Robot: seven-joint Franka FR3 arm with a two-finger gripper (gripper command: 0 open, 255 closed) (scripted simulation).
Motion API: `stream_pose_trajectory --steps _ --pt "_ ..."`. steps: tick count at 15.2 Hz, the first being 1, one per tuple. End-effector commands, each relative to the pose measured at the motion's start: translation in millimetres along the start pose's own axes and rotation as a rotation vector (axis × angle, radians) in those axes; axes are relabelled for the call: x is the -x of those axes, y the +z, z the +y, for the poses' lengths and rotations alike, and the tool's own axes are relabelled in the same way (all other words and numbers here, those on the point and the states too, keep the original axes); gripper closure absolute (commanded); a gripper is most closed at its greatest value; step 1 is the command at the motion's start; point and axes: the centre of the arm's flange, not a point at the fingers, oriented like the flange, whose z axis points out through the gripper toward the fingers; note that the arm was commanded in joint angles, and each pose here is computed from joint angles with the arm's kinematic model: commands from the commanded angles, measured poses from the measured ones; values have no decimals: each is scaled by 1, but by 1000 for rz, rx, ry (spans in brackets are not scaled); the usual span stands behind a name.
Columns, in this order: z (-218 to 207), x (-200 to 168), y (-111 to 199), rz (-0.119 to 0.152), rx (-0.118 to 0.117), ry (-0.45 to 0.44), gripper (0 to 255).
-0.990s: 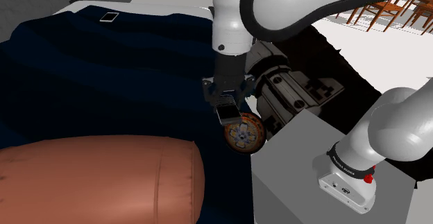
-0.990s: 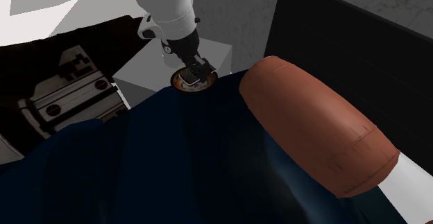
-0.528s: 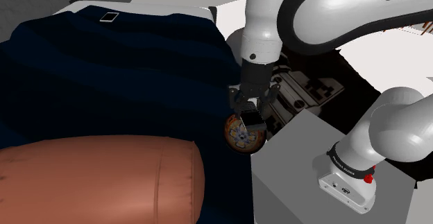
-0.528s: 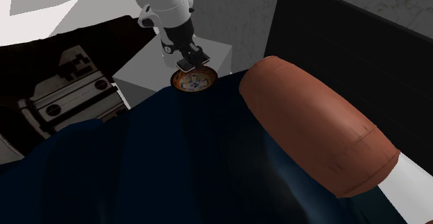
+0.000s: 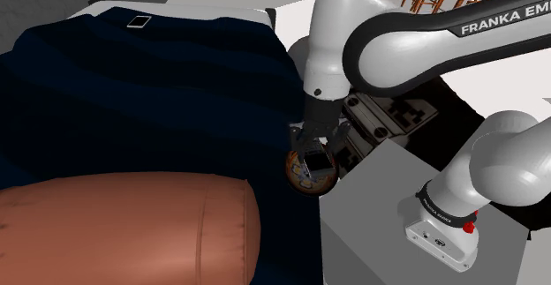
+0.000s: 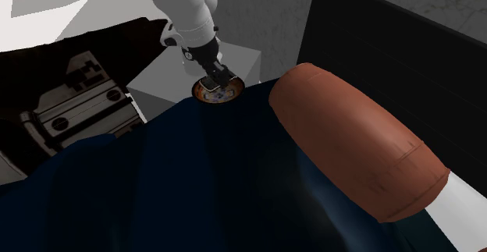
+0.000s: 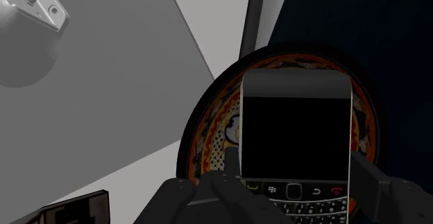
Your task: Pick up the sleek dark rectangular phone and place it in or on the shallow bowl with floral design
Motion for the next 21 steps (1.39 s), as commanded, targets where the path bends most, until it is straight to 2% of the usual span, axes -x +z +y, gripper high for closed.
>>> stream_pose_trajectory --steps 1,3,11,12,17,21 --pt "0 -2 11 1 0 0 255" --pt "0 -5 23 1 0 0 255" --pt "0 -5 23 1 0 0 255" --pt "0 -5 23 1 0 0 0" --pt "0 -5 23 1 0 0 0" --pt "0 -5 -27 1 0 0 0"
